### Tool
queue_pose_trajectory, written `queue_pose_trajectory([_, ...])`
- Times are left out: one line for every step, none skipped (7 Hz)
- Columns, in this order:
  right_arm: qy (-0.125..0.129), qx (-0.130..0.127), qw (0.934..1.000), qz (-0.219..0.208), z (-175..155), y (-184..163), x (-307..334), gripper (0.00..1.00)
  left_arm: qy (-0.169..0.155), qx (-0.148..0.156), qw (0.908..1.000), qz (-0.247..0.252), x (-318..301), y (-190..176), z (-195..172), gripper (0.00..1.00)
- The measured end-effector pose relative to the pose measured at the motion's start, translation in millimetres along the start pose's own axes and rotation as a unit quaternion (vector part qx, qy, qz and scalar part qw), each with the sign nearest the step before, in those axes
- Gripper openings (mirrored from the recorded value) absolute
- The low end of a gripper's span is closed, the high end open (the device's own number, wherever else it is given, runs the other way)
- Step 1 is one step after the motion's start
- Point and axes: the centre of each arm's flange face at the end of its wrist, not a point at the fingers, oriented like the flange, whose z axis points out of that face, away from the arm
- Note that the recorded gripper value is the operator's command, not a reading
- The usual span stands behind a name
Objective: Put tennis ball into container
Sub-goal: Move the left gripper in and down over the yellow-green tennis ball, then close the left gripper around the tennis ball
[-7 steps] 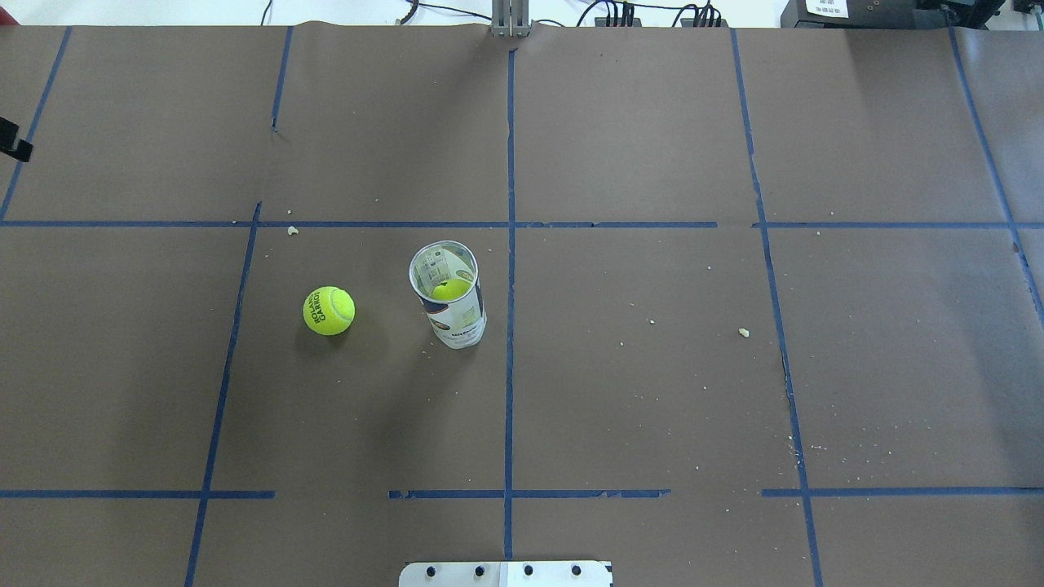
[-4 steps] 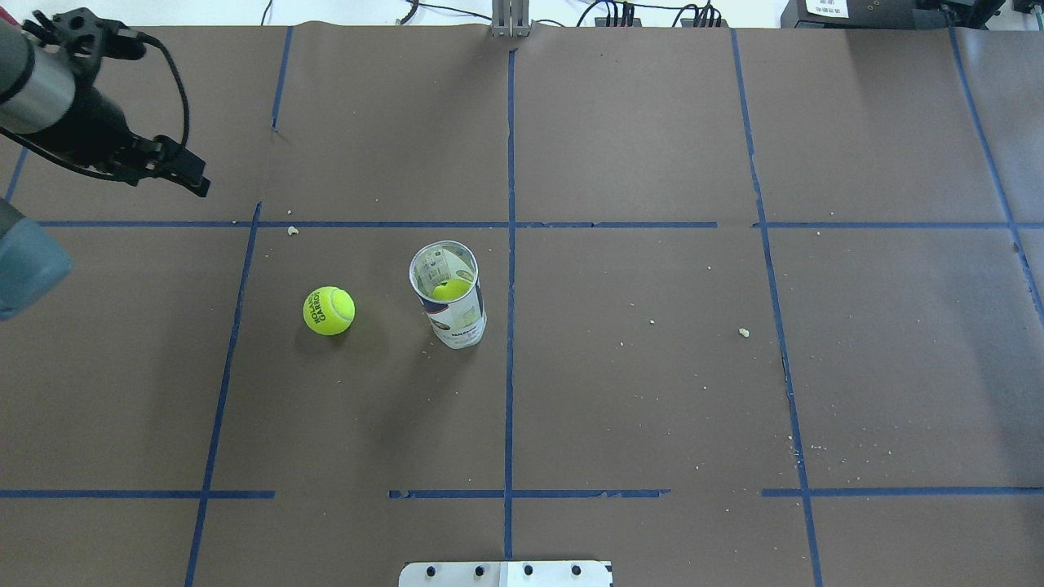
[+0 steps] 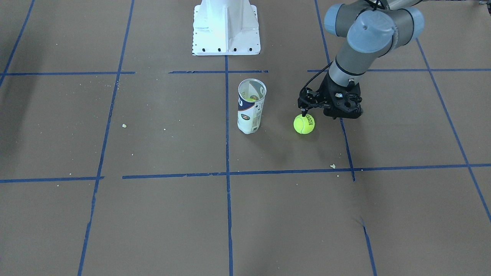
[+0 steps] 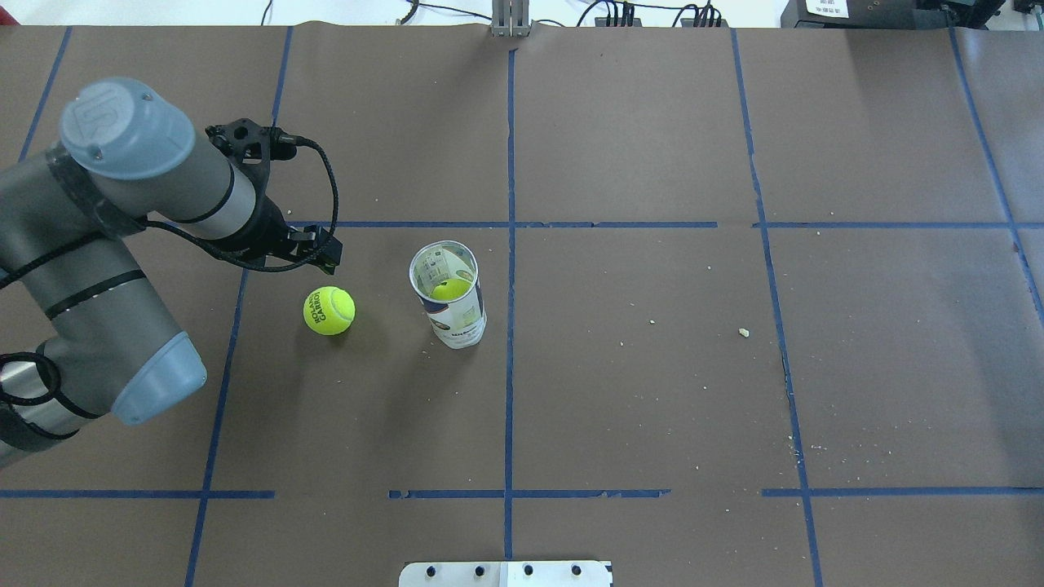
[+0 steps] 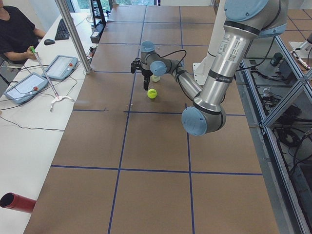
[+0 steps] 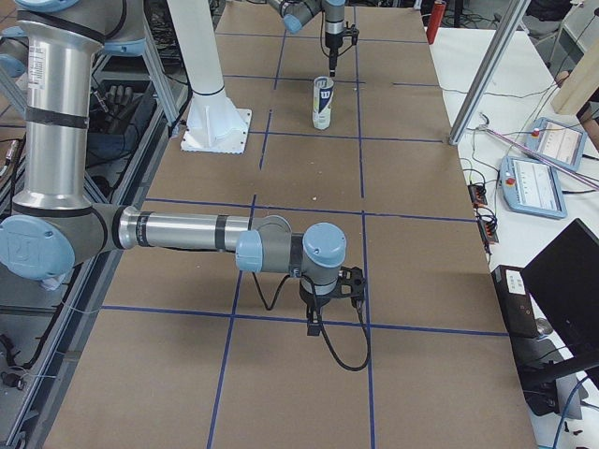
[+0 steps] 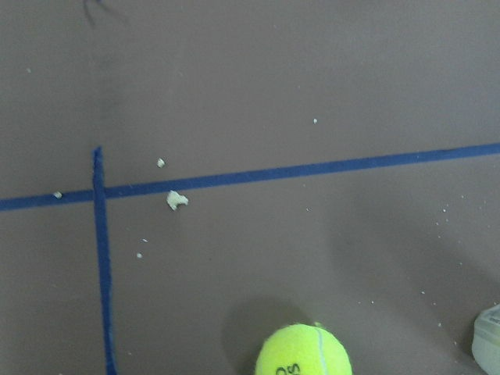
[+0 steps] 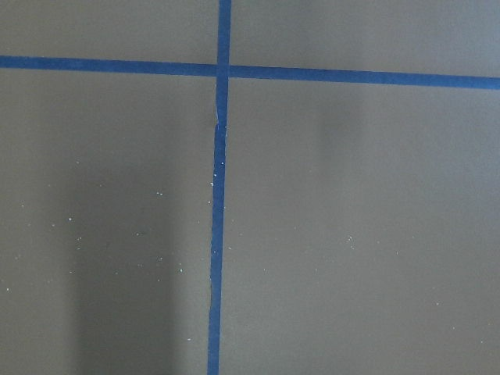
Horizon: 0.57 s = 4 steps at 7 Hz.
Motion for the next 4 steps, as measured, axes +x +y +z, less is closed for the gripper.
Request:
queue_pose_trajectory([0.000,0.000,1.0000,0.000,0.0,0.0,0.0,1.00,-0.005,0.001,1.0000,-0.006,1.0,2.7,16.4,1.00])
queue_pose_trajectory([0.000,0.000,1.0000,0.000,0.0,0.0,0.0,1.00,-0.006,0.001,1.0000,-0.007,-1.7,3.1,32.2,1.00])
queue_pose_trajectory([0.000,0.000,1.0000,0.000,0.0,0.0,0.0,1.00,-0.005,0.000,1.0000,-0.006,-3.3,4.1,42.6,1.00])
queue_pose_trajectory([0.000,0.000,1.0000,0.000,0.0,0.0,0.0,1.00,-0.004,-0.003,1.0000,-0.004,-2.8,6.4,49.2,1.00])
